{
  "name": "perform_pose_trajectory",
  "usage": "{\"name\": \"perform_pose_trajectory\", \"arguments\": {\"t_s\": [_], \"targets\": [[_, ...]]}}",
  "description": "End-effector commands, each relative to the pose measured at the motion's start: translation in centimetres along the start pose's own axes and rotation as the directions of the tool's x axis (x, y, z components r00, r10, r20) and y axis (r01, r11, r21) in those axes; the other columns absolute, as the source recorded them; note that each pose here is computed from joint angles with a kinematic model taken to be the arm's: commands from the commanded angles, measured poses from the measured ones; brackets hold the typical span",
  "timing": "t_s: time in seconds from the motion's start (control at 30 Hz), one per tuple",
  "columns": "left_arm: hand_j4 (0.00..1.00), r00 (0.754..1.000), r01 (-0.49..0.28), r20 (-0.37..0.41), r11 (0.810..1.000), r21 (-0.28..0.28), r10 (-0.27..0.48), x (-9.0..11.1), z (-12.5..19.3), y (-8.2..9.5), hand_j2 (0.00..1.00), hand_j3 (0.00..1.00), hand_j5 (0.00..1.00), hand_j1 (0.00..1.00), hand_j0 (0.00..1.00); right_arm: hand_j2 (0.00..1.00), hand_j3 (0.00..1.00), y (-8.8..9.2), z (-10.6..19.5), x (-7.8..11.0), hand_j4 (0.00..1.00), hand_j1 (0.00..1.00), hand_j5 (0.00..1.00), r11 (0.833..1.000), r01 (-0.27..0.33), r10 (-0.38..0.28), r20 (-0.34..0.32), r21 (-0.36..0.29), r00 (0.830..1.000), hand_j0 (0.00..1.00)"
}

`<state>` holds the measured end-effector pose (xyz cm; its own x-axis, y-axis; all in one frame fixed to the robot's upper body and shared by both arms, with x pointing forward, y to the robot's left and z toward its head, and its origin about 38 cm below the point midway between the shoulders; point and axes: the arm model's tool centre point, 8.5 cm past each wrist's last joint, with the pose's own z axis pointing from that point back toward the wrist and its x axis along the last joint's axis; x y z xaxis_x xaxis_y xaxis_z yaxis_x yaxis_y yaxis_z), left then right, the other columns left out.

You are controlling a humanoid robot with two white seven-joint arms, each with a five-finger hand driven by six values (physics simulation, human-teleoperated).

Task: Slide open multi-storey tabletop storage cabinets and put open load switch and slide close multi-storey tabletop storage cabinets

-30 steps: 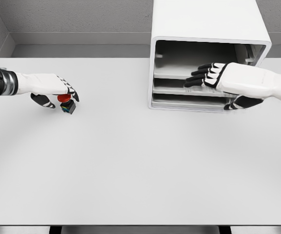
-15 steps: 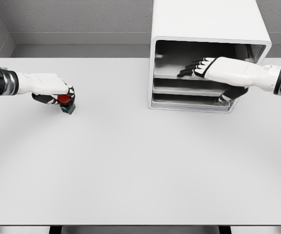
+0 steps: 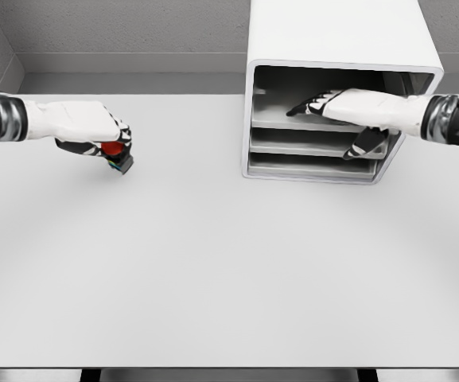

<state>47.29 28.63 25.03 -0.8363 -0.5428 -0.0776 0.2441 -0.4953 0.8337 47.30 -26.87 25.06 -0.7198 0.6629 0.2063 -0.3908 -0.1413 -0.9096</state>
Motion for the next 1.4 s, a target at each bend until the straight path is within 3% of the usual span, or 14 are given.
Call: {"name": "perform_pose_trajectory", "arguments": {"t_s": [0.0, 0.2, 0.5, 0.73, 1.0, 1.37], "targets": [[0.42, 1.000, 0.020, 0.017, 1.000, 0.016, -0.020, 0.8, 0.8, 0.6, 0.42, 0.42, 0.42, 0.42, 0.42, 1.00, 1.00, 1.0, -0.6, -0.4, 1.00, 1.00, 1.00, 1.000, 0.019, -0.019, -0.014, 0.024, 1.000, 1.00], [0.42, 0.999, 0.029, 0.042, 0.999, 0.045, -0.031, 1.8, 2.7, 1.6, 0.42, 0.42, 0.42, 0.42, 0.42, 1.00, 1.00, 1.0, -0.7, -1.0, 1.00, 1.00, 1.00, 0.999, 0.010, -0.006, -0.075, 0.045, 0.997, 1.00], [0.42, 0.995, 0.054, 0.080, 0.997, 0.061, -0.059, 3.4, 3.0, 2.2, 0.42, 0.42, 0.42, 0.42, 0.42, 1.00, 1.00, 1.1, 2.0, 0.1, 1.00, 1.00, 1.00, 0.994, -0.081, 0.084, -0.048, 0.071, 0.995, 1.00], [0.42, 0.995, 0.049, 0.082, 0.997, 0.064, -0.054, 3.4, 3.1, 2.2, 0.42, 0.42, 0.42, 0.42, 0.42, 1.00, 1.00, 1.0, 3.5, 1.4, 1.00, 1.00, 1.00, 0.993, -0.110, 0.112, -0.030, 0.051, 0.993, 1.00], [0.42, 0.996, 0.046, 0.076, 0.997, 0.064, -0.051, 3.2, 3.6, 2.3, 0.42, 0.42, 0.42, 0.42, 0.42, 1.00, 1.00, 1.6, 3.5, 4.7, 1.00, 1.00, 1.00, 0.980, -0.191, 0.185, 0.089, 0.054, 0.979, 1.00], [0.42, 0.995, 0.047, 0.080, 0.996, 0.073, -0.053, 3.3, 3.9, 2.6, 0.42, 0.42, 0.42, 0.42, 0.42, 1.00, 1.00, 2.0, 4.6, 6.9, 1.00, 1.00, 1.00, 0.960, -0.279, 0.267, 0.210, 0.029, 0.941, 1.00]]}}
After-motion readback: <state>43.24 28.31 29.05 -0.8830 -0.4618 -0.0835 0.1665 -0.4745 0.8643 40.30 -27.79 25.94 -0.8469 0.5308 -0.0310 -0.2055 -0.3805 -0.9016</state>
